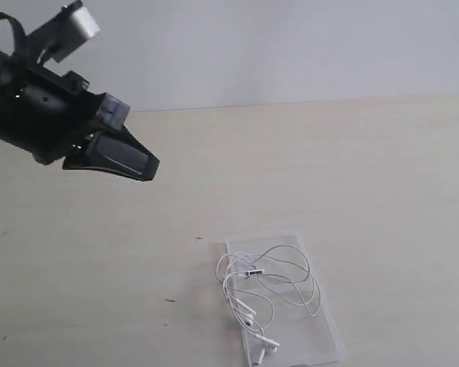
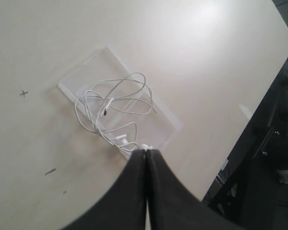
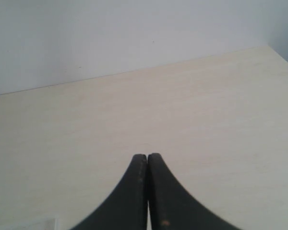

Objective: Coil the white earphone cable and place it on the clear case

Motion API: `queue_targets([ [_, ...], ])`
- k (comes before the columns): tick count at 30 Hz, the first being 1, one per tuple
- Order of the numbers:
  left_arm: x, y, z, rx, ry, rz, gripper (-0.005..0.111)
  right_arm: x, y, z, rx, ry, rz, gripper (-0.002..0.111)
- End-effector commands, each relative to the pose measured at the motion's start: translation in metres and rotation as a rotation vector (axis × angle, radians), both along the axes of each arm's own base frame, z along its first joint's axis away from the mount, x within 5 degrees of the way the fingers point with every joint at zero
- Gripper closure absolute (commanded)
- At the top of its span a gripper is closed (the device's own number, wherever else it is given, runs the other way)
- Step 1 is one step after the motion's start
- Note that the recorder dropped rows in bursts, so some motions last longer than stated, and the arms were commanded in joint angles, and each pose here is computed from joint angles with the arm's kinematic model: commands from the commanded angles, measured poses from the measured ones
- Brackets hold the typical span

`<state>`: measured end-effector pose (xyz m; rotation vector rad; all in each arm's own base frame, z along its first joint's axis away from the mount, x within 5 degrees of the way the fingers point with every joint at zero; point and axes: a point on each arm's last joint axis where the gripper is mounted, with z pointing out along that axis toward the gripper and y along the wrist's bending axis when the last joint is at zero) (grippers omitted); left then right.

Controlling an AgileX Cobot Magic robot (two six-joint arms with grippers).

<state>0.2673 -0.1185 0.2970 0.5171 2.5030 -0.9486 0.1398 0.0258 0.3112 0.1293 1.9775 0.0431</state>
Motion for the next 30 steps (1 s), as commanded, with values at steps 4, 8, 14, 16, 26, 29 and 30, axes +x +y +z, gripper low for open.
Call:
queue_targets([
  [4, -0.042, 0.013, 0.026, -0.017, -0.167, 0.038, 0.107, -0.001, -0.001, -0.001, -0.004, -0.004, -0.001, 0.108],
  [8, -0.069, 0.021, 0.041, -0.043, -0.274, 0.080, 0.107, -0.001, -0.001, -0.001, -0.002, -0.007, 0.002, 0.108],
  [14, -0.113, 0.032, 0.074, -0.091, -0.454, 0.093, 0.107, 0.000, 0.002, 0.001, 0.008, -0.029, 0.032, 0.108],
  [16, -0.127, 0.036, 0.085, -0.105, -0.532, 0.114, 0.107, 0.001, 0.006, 0.004, 0.014, -0.066, 0.078, 0.108],
  [26, -0.171, 0.068, 0.111, -0.039, -0.756, 0.361, 0.107, 0.002, 0.019, 0.012, 0.078, -0.153, 0.207, 0.108],
  [29, -0.185, 0.082, 0.116, 0.005, -0.823, 0.465, 0.107, 0.002, 0.019, 0.012, 0.078, -0.153, 0.207, 0.108],
  [30, -0.191, 0.087, 0.118, 0.011, -0.841, 0.505, 0.107, 0.002, 0.020, 0.012, 0.105, -0.147, 0.200, 0.108],
])
